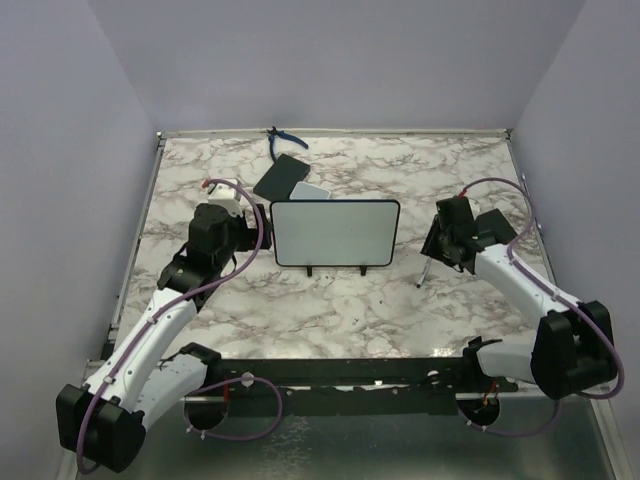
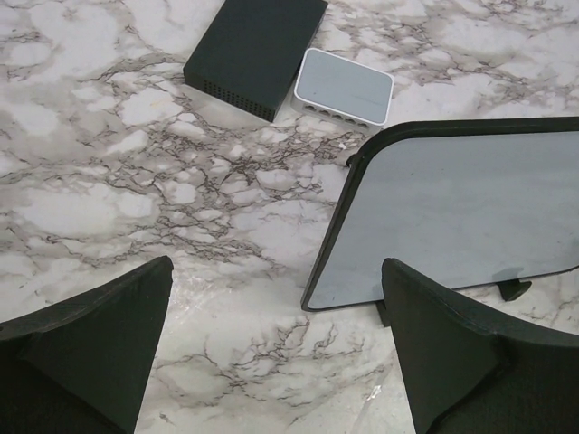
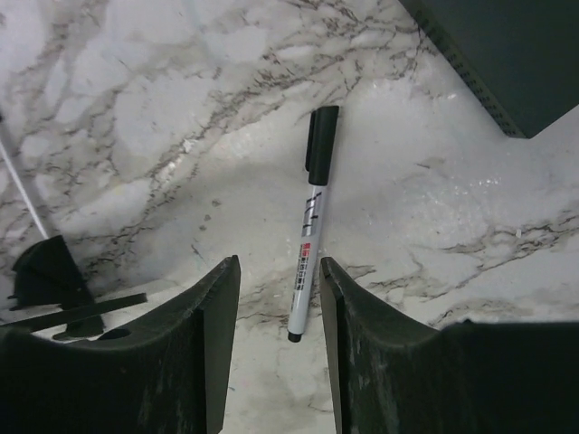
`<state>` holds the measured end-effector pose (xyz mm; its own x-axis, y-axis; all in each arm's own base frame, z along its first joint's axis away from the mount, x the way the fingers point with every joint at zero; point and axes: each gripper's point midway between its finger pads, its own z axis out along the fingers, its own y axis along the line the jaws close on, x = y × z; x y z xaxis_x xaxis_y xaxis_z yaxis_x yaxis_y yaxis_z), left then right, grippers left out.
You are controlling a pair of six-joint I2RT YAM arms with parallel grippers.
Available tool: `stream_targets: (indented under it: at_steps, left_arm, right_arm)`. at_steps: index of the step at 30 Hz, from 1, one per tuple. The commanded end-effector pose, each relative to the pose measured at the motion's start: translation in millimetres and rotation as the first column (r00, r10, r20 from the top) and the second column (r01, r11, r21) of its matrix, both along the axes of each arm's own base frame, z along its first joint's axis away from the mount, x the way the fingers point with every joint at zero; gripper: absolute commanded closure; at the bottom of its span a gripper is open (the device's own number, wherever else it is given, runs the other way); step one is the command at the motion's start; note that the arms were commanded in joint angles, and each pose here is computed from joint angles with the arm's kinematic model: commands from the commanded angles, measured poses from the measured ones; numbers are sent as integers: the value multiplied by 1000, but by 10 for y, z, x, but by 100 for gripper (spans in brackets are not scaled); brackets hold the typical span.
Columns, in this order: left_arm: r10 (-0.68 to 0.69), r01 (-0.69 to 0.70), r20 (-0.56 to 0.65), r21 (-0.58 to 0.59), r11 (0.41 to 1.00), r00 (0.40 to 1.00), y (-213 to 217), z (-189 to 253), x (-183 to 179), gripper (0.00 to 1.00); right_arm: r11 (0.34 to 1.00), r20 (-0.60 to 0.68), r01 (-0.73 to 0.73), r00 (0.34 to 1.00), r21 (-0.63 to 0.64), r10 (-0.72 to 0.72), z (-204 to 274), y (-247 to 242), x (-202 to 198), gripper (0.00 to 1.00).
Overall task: Write a sentence on the whiteboard
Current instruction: Move the whiteboard stand to the center of the board, then pick up the whiteboard marker at the center of the board.
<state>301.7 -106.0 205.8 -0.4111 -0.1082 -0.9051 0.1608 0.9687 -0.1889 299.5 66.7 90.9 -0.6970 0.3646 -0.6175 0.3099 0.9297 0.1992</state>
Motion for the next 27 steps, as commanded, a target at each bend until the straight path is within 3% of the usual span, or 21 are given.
stream_targets:
  at_steps: [1,11,18,21,27]
  left_arm:
    - [17,-16,-12,30,999,1000,69,-82,-69,1]
    - [21,-21,-6,23,1000,1000,83,-68,-98,1]
    - [9,-8,-9,25,1000,1000,63,-76,-97,1]
    - [2,-2,-14,26,1000,1000,52,-90,-97,1]
    - [-10,10,-21,32,999,1000,35,-113,-98,2]
  right_arm:
    - [999,-140,25,990,-35,-29,-241,-12,-130,56]
    - [998,-258,12,966,-70,-30,-557,6,-205,59]
    - [999,-275,3,961,-47,-15,-724,70,-220,61]
    - [999,-291,5,957,-41,-17,-794,83,-240,65]
    - [998,-265,37,963,-59,-51,-744,5,-298,84]
